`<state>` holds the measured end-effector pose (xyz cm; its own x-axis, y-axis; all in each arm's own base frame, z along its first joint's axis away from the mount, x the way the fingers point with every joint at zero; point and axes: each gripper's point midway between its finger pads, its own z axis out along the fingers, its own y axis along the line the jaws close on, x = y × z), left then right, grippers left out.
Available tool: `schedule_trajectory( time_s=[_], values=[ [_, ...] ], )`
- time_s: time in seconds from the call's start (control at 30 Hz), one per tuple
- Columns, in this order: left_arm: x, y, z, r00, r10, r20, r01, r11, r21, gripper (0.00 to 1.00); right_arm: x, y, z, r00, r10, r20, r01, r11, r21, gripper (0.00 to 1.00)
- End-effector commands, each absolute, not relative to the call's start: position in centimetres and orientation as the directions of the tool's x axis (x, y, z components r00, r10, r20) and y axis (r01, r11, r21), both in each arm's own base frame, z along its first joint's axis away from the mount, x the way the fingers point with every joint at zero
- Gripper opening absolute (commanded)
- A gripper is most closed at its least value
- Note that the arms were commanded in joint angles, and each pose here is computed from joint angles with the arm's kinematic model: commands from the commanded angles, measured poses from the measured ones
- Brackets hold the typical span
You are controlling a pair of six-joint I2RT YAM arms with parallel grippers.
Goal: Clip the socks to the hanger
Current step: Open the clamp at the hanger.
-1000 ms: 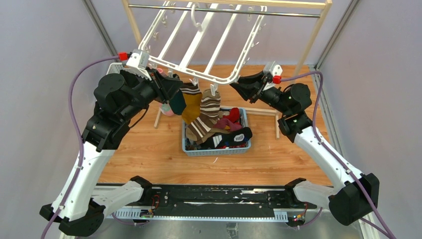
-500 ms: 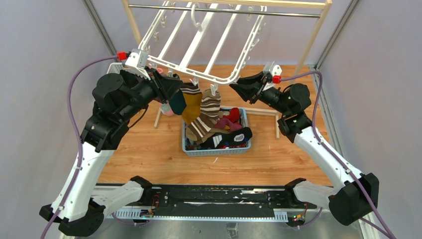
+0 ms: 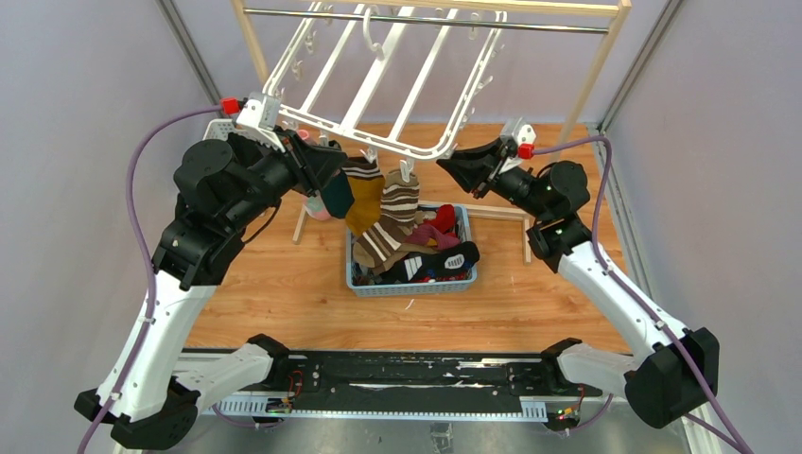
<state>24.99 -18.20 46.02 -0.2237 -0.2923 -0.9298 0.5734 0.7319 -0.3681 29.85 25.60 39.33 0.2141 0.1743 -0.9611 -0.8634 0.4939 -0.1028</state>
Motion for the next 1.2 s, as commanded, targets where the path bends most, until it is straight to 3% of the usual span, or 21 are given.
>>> schedule_trajectory(
  time_s=[0.0, 0.13, 0.37, 0.73, 1.0, 1.17],
  values=[
    [24.3, -17.8, 47.1, -0.205, -0.308, -0.929, 0.580, 0.727, -0.368, 0.19, 30.0, 24.7, 40.3, 0.235, 0.214, -0.948, -0.845, 0.527, -0.091, 0.06],
    [24.2, -17.7, 47.1, -0.205, -0.307, -0.929, 0.579, 0.727, -0.368, 0.19, 29.8, 24.4, 40.6, 0.225, 0.236, -0.946, -0.841, 0.538, -0.066, 0.00],
    [24.2, -17.7, 47.0, -0.207, -0.308, -0.929, 0.578, 0.727, -0.370, 0.20, 29.2, 24.0, 40.9, 0.207, 0.254, -0.945, -0.833, 0.552, -0.034, 0.00],
    [23.5, -17.8, 46.7, -0.226, -0.301, -0.927, 0.591, 0.714, -0.376, 0.21, 27.1, 26.8, 40.5, 0.247, 0.152, -0.957, -0.834, 0.537, -0.130, 0.00],
    [20.8, -19.2, 44.7, -0.310, -0.222, -0.924, 0.674, 0.635, -0.379, 0.34, 24.6, 30.1, 40.8, 0.268, 0.139, -0.953, -0.827, 0.540, -0.154, 0.00],
    [19.3, -20.5, 43.8, -0.359, -0.158, -0.920, 0.740, 0.553, -0.384, 0.47, 23.2, 31.5, 41.2, 0.272, 0.153, -0.950, -0.816, 0.560, -0.144, 0.00]
  ],
)
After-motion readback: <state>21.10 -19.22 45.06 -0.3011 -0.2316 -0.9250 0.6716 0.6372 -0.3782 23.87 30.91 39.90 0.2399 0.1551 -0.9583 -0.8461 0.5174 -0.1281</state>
